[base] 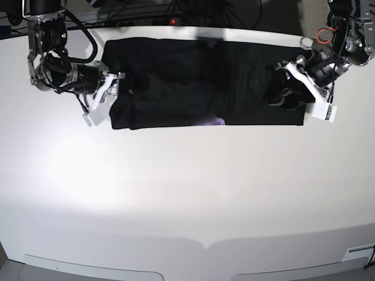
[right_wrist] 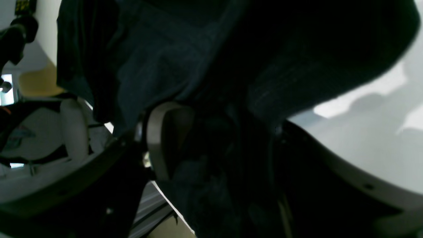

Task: Fold the T-shirt properly
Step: 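Fold the hem end of the strip toward the collar end with the right gripper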

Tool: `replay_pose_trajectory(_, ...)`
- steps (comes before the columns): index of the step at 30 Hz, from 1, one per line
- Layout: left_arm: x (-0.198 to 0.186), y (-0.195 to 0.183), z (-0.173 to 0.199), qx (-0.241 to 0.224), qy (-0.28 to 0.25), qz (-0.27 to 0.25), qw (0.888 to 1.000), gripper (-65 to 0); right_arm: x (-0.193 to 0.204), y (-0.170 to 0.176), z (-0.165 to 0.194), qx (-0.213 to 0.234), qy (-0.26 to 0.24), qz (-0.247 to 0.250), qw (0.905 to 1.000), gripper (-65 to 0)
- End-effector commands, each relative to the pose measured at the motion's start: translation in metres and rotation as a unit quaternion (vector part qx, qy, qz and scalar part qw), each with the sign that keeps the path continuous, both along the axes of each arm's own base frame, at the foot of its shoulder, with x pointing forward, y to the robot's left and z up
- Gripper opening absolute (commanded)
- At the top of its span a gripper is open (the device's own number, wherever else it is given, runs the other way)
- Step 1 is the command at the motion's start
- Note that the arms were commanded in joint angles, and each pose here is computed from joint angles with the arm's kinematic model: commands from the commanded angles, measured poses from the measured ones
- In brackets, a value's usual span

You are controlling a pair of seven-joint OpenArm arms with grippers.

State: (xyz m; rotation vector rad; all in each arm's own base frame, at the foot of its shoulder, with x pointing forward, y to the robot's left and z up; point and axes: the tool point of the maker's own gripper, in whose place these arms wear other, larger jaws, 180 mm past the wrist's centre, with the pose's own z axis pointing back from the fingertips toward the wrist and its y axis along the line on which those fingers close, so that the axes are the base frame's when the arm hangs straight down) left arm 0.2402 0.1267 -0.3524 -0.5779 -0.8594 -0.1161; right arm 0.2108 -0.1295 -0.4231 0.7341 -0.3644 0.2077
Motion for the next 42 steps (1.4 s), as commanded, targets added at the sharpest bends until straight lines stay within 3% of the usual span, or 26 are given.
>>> replay_pose_trajectory(1,0.006,0.001,0.013,-0.007,-0.026,0.001,1.0,-36.9,-0.005,-0.004,-0.004,-0.019,0.008,0.013,0.9997,-32.2)
replay_pose_trajectory(3,0.006,0.001,0.013,-0.007,-0.026,0.001,1.0,-36.9,-0.004,-0.003,-0.004,-0.017,0.006,0.012,0.9998,-39.8)
replay_pose_trajectory(7,0.006,0.001,0.013,-0.007,-0.025,0.001,1.0,-37.0,0.007,-0.009,-0.004,-0.032,-0.022,-0.005,0.9992,-65.0)
replay_pose_trajectory(13,0.006,0.002,0.011,0.002,-0.022,-0.001,1.0,-37.1,0.027,-0.03,0.0,-0.063,-0.074,-0.034,0.9947,-65.0)
replay_pose_trajectory(19,0.003,0.015,-0.005,0.079,-0.012,-0.007,0.997,-37.1,0.038,-0.063,0.015,-0.082,-0.085,-0.057,0.9913,-65.0)
replay_pose_trajectory(25,0.002,0.037,-0.021,0.169,-0.011,-0.005,0.986,-37.1,0.036,-0.055,0.028,-0.091,-0.09,-0.025,0.9915,-65.0)
replay_pose_trajectory(28,0.0,0.054,-0.043,0.196,0.001,0.013,0.98,-37.1,0.036,-0.039,0.049,-0.079,-0.108,0.005,0.991,-65.0)
replay_pose_trajectory(33,-0.015,0.069,-0.088,0.173,0.035,0.044,0.983,-37.1,0.039,-0.007,0.079,-0.067,-0.156,0.039,0.9846,-65.0)
replay_pose_trajectory(42,-0.025,0.064,-0.1,0.159,0.048,0.029,0.986,-37.1,0.037,0.1,0.123,0.053,-0.221,0.071,0.9712,-65.0)
